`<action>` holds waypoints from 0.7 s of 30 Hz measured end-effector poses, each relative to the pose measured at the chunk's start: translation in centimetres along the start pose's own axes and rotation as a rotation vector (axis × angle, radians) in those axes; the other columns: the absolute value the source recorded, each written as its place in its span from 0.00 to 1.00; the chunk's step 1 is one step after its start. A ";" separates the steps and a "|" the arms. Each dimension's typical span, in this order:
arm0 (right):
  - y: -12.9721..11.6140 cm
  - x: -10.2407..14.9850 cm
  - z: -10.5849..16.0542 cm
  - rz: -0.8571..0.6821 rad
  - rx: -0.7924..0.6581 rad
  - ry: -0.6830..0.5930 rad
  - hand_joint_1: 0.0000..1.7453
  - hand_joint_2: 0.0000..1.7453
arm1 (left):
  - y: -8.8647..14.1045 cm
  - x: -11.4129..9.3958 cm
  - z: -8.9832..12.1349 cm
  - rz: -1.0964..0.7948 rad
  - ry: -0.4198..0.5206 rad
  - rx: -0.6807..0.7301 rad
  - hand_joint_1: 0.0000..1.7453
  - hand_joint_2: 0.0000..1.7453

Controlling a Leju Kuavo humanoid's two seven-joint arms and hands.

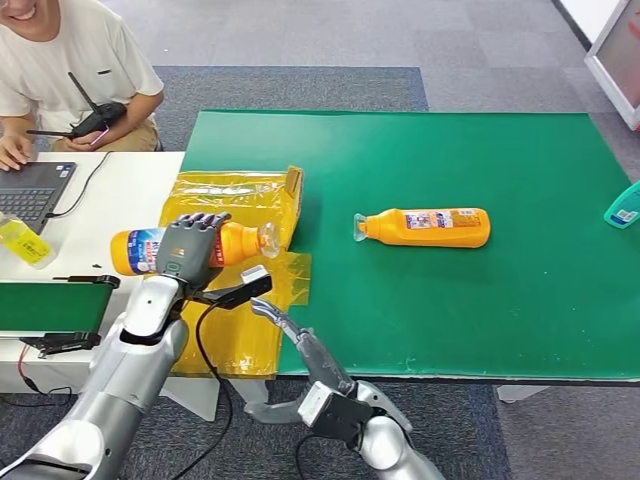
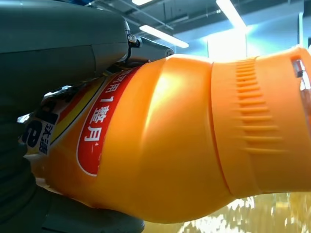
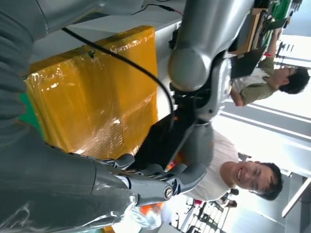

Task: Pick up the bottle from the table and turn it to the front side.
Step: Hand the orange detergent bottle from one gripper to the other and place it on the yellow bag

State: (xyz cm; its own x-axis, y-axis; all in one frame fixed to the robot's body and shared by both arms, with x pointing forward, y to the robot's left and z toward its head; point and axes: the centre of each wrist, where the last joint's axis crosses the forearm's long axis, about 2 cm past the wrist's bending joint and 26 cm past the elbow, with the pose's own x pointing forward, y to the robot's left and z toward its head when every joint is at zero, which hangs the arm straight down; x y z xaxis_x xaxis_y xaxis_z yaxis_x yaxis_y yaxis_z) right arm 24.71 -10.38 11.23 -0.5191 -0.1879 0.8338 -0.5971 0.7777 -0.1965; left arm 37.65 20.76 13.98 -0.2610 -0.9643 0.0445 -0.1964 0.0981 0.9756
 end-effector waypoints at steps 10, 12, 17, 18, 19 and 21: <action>1.5 3.3 -3.0 0.157 0.110 -0.147 0.00 1.00 | -3.4 1.8 1.9 0.046 -0.045 -0.057 1.00 1.00; 1.9 4.1 -3.8 0.159 0.150 -0.188 0.00 1.00 | -3.7 2.4 2.1 0.053 -0.051 -0.073 1.00 1.00; 2.9 4.5 -4.0 0.116 0.226 -0.202 0.00 1.00 | -4.2 3.4 2.3 0.072 -0.048 -0.082 1.00 1.00; 3.1 4.4 -3.8 0.110 0.236 -0.196 0.00 1.00 | -4.3 3.5 2.4 0.075 -0.048 -0.086 1.00 1.00; 3.3 4.1 -3.6 0.101 0.245 -0.188 0.00 1.00 | -4.3 3.5 2.4 0.076 -0.048 -0.090 1.00 1.00; 3.7 3.6 -3.3 0.083 0.263 -0.174 0.00 1.00 | -4.5 3.6 2.6 0.078 -0.048 -0.097 1.00 1.00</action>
State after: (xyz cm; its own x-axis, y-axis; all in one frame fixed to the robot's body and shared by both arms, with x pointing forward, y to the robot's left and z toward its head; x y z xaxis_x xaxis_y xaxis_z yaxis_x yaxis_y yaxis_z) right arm 22.65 -6.20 15.16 -0.6559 -0.2473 0.7132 -0.6740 0.6173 -0.4058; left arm 35.16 17.49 9.24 -0.3169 -0.9417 0.1129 -0.0818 0.1457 0.9859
